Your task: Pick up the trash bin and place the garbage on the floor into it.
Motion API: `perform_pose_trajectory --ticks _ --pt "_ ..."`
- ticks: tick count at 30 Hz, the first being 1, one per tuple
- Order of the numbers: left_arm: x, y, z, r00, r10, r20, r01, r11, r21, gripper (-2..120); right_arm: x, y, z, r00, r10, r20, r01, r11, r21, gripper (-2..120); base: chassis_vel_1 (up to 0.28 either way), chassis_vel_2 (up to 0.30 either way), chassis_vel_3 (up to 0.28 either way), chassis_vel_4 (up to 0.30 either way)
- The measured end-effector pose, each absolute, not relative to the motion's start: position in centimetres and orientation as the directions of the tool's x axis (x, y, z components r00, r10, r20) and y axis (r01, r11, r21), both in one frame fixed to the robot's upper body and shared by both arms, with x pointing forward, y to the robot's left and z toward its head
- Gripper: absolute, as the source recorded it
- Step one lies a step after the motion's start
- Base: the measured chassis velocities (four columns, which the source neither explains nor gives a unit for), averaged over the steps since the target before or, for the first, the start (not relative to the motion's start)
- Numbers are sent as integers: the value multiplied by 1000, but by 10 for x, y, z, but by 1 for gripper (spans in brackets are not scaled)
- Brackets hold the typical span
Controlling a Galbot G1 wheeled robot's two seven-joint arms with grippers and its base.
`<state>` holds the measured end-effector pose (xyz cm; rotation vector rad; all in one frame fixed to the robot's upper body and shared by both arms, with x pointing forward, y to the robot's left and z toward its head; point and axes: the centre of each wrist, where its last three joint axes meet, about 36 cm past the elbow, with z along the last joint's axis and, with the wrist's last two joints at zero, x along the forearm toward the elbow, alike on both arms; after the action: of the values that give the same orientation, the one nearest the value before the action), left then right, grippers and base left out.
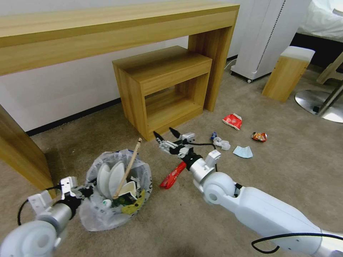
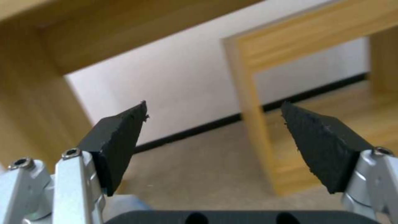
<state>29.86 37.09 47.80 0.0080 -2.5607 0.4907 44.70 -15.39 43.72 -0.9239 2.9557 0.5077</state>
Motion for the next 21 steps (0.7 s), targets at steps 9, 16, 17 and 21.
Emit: perform_pose_trajectory --ticks 9,16,17,21 --pt "300 374 480 -860 98 500 -91 937 -338 1 433 -191 385 -935 -218 280 -121 938 325 100 0 0 0 0" --pt "298 370 476 -863 111 493 -79 934 -348 1 448 -203 323 -900 -3 436 127 955 268 100 0 0 0 0" --pt "297 369 475 -863 114 492 -76 934 -350 1 454 -199 315 -893 16 450 152 951 270 100 0 0 0 0" --pt "295 367 473 -864 117 491 -73 934 -351 1 470 -183 308 -887 25 461 176 941 289 100 0 0 0 0"
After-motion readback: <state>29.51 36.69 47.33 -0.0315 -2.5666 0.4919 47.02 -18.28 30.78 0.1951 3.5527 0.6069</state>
